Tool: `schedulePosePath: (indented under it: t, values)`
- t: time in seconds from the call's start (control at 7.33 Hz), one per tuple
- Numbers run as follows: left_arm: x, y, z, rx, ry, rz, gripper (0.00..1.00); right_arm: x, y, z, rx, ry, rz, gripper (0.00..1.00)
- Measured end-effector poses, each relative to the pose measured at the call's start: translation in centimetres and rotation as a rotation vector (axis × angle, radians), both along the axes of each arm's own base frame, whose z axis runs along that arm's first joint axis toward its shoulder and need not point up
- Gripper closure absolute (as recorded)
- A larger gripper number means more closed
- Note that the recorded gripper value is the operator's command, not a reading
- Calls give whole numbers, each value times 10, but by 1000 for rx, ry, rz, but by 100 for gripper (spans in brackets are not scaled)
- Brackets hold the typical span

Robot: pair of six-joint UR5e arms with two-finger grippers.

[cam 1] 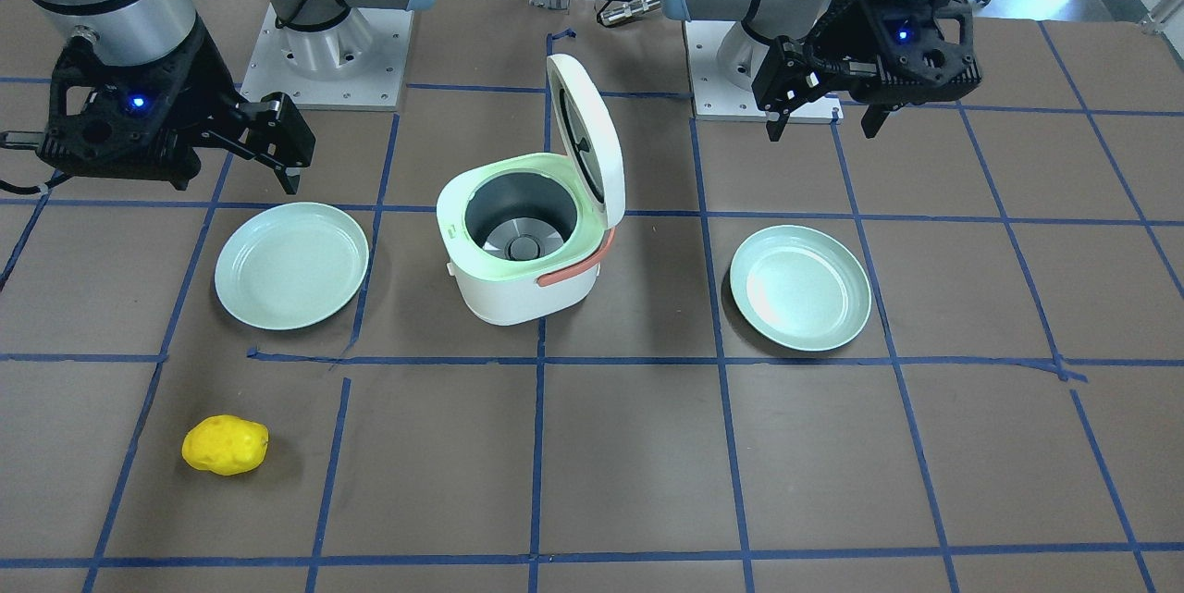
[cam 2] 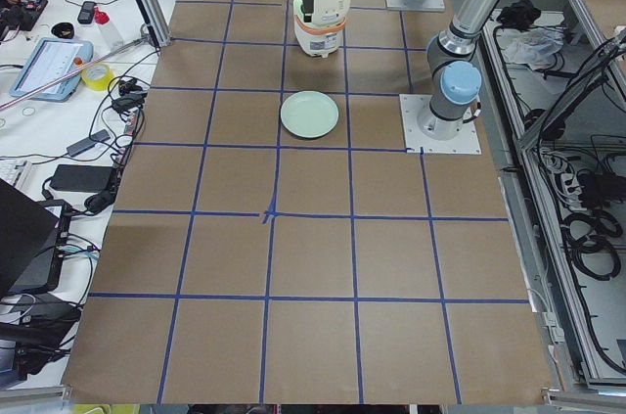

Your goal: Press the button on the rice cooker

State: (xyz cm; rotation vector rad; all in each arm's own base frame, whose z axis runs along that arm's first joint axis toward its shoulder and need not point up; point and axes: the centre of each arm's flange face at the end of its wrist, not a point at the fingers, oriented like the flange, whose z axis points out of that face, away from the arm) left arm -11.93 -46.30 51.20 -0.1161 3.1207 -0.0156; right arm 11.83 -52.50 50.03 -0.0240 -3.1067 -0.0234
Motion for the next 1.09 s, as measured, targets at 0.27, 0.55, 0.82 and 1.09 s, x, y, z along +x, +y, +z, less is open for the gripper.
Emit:
schedulePosePath:
  t: [0.27, 0.55, 0.82, 1.09]
  values:
    - [0, 0, 0, 0, 0, 0, 0, -3, 1, 3, -7, -1, -11, 0]
    - [0, 0, 0, 0, 0, 0, 0, -4, 2, 1, -7, -1, -13, 0]
    - [0, 0, 0, 0, 0, 0, 0, -4, 2, 0, 0, -1, -15, 0]
    - [0, 0, 0, 0, 0, 0, 0, -4, 3, -1, 2, -1, -15, 0]
